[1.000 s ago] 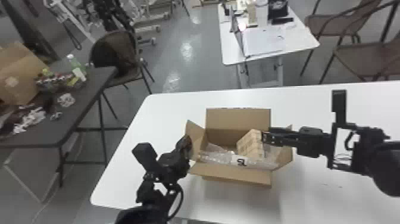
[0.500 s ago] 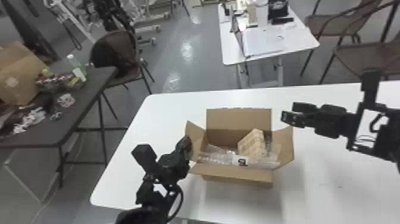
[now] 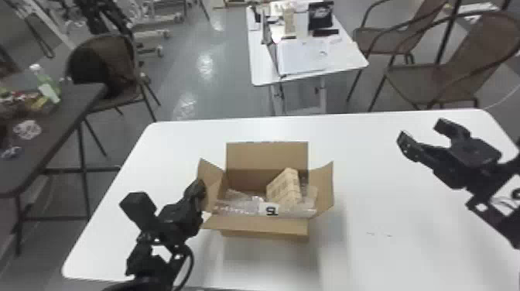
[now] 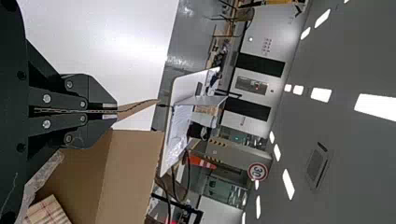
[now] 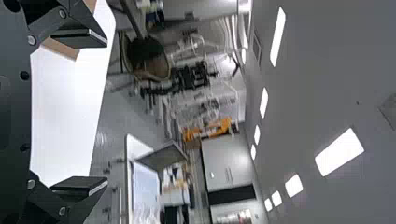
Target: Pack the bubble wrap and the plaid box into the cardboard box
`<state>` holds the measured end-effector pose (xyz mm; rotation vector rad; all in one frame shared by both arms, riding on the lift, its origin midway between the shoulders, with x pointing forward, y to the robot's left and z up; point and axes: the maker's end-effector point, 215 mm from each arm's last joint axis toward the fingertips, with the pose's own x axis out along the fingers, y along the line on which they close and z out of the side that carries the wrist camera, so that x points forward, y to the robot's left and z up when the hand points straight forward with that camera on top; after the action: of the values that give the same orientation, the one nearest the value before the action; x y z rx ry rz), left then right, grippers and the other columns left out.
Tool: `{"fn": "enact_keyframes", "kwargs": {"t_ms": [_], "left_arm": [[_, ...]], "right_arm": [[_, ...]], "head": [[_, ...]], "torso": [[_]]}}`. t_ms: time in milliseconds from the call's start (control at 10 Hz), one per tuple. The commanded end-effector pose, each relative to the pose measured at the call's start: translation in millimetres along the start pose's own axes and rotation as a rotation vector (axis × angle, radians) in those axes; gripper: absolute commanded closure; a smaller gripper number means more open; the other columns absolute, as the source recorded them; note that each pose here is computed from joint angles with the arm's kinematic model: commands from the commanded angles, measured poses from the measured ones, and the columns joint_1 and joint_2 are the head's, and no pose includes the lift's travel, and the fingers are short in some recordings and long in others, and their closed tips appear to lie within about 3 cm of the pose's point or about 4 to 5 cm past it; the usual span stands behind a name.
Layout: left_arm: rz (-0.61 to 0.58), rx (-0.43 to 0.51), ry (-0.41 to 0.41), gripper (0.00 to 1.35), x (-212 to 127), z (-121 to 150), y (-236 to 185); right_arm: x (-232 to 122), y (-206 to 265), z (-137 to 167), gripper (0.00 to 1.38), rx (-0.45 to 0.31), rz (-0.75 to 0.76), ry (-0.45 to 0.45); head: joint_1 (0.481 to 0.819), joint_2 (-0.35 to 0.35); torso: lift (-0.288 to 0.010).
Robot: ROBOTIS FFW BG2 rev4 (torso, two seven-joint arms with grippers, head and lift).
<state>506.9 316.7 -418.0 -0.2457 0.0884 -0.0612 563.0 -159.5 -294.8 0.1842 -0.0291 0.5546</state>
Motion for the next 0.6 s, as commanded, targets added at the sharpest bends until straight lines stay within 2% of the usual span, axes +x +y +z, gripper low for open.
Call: {"fn": "enact_keyframes", "kwargs": {"t_ms": [0,100,200,300,500], "left_arm": [[0.007,-0.005,-0.005,1.21,-3.1,0.4,3.4],[0.016,-0.005,-0.007,1.21,-4.7,0.7,6.4],[0.053,0.005,-0.019,1.21,-7.5,2.7,13.7],[0.103,0.016,-0.037,1.21,-7.4,8.0,22.8],[0.237,0.022,-0.107,1.21,-5.2,27.4,45.2]], "right_arm": [[-47.0,-20.8,-15.0,0.24,-0.055,-0.157,-0.047],[-81.7,-40.0,-29.3,0.24,-0.095,-0.308,-0.059],[-110.7,-55.4,-47.0,0.24,-0.127,-0.420,-0.030],[-128.3,-66.8,-67.9,0.24,-0.122,-0.456,0.012],[-139.8,-75.6,-93.3,0.24,-0.132,-0.475,0.069]], "head": [[0.695,0.170],[0.695,0.134],[0.695,0.102],[0.695,0.091],[0.695,0.090]], "torso": [[-0.065],[-0.065],[-0.065],[-0.065],[-0.065]]}}
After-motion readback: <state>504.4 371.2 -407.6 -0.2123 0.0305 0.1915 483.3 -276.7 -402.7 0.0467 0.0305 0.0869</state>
